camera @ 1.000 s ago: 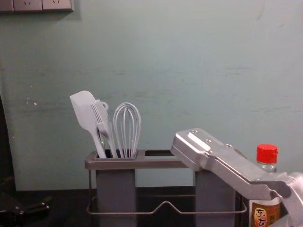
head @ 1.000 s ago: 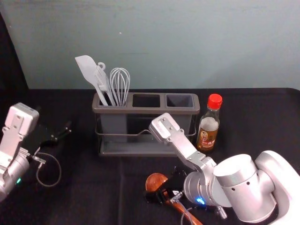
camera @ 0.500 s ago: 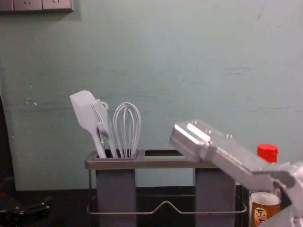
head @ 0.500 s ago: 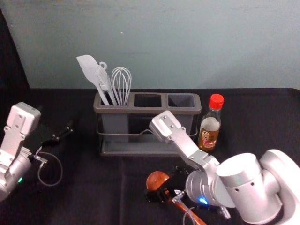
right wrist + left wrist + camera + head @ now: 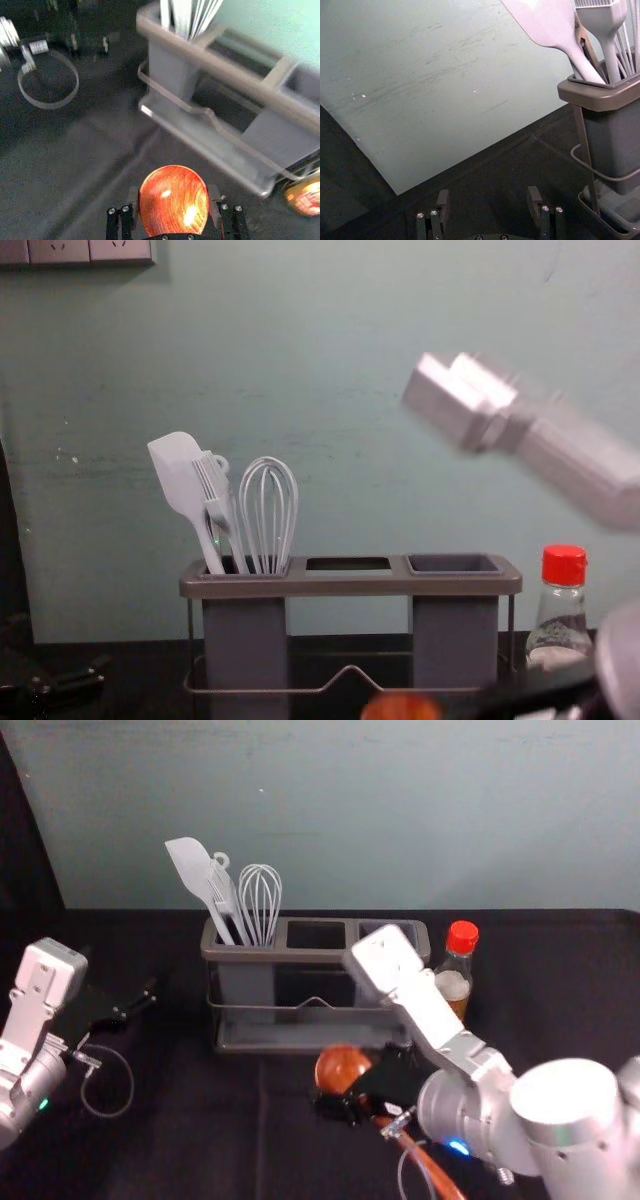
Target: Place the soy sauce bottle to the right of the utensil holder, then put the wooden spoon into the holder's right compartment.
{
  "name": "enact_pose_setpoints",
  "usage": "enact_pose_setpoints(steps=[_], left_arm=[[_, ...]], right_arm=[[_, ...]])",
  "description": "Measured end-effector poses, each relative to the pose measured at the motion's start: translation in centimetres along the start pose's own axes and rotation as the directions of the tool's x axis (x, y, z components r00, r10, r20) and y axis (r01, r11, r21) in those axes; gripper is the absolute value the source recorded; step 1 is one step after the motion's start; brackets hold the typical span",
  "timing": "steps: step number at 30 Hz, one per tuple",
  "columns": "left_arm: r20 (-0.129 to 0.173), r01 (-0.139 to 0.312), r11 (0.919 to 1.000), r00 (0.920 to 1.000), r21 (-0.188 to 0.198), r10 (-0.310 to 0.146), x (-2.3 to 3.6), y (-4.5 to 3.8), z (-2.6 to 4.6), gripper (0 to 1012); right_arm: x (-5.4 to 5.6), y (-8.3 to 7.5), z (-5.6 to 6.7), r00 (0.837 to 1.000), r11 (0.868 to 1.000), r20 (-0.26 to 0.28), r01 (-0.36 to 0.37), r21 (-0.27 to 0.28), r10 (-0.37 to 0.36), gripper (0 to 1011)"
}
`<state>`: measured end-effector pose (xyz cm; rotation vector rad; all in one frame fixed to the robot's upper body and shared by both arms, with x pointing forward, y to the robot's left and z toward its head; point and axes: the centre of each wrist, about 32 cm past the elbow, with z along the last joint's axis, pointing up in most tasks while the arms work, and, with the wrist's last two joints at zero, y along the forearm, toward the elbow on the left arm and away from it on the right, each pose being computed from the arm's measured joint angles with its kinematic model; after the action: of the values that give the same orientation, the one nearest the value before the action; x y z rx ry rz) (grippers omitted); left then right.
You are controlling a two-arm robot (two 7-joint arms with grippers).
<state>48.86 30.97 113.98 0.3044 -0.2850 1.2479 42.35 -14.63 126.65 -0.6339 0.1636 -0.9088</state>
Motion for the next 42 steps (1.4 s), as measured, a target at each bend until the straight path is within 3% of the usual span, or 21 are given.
enact_pose_setpoints(steps=[2,3,4,7,8,11,12,13,15,16,19,20,23,27,42], left_arm=[[0.000,0.000,1.0000,1.0000,0.000,0.000,0.00,0.00,0.00,1011],[0.000,0.000,1.0000,1.0000,0.000,0.000,0.00,0.00,0.00,1012],[0.000,0.000,1.0000,1.0000,0.000,0.000,0.00,0.00,0.00,1011],[0.000,0.000,1.0000,1.0000,0.000,0.000,0.00,0.00,0.00,1011],[0.000,0.000,1.0000,1.0000,0.000,0.000,0.00,0.00,0.00,1011],[0.000,0.000,1.0000,1.0000,0.000,0.000,0.00,0.00,0.00,1011],[0.000,0.000,1.0000,1.0000,0.000,0.000,0.00,0.00,0.00,1012],[0.000,0.000,1.0000,1.0000,0.000,0.000,0.00,0.00,0.00,1011],[0.000,0.000,1.0000,1.0000,0.000,0.000,0.00,0.00,0.00,1012],[0.000,0.000,1.0000,1.0000,0.000,0.000,0.00,0.00,0.00,1012],[0.000,0.000,1.0000,1.0000,0.000,0.000,0.00,0.00,0.00,1012],[0.000,0.000,1.0000,1.0000,0.000,0.000,0.00,0.00,0.00,1011],[0.000,0.000,1.0000,1.0000,0.000,0.000,0.00,0.00,0.00,1011],[0.000,0.000,1.0000,1.0000,0.000,0.000,0.00,0.00,0.00,1011],[0.000,0.000,1.0000,1.0000,0.000,0.000,0.00,0.00,0.00,1011]], right_arm=[[0.0,-0.6,-0.2,1.000,0.999,0.001,0.012,0.050,-0.012,837],[-0.1,-1.2,-0.7,0.999,0.993,0.010,0.029,0.113,-0.030,837],[-0.3,-1.8,-1.2,0.998,0.981,0.020,0.047,0.187,-0.051,837],[-0.4,-2.5,-1.9,0.997,0.955,0.022,0.062,0.289,-0.071,838],[-0.6,-2.8,-2.5,0.996,0.932,0.023,0.070,0.356,-0.083,837],[-0.9,-3.2,-3.4,0.993,0.879,0.032,0.086,0.469,-0.114,837],[-1.1,-3.3,-4.0,0.990,0.843,0.035,0.096,0.530,-0.135,837],[-1.1,-3.3,-4.2,0.989,0.828,0.036,0.100,0.552,-0.143,837],[-1.3,-3.4,-4.8,0.985,0.784,0.037,0.112,0.611,-0.170,837],[-1.5,-3.4,-5.3,0.981,0.739,0.035,0.122,0.662,-0.193,837],[-1.6,-3.4,-6.0,0.973,0.672,0.025,0.139,0.728,-0.229,837],[-1.7,-3.4,-6.4,0.969,0.635,0.019,0.146,0.758,-0.245,837],[-1.7,-3.4,-6.7,0.965,0.590,0.008,0.155,0.793,-0.264,837],[-1.7,-3.4,-6.9,0.962,0.574,0.001,0.162,0.803,-0.274,837],[-1.7,-3.4,-6.8,0.962,0.580,0.002,0.162,0.799,-0.272,837]])
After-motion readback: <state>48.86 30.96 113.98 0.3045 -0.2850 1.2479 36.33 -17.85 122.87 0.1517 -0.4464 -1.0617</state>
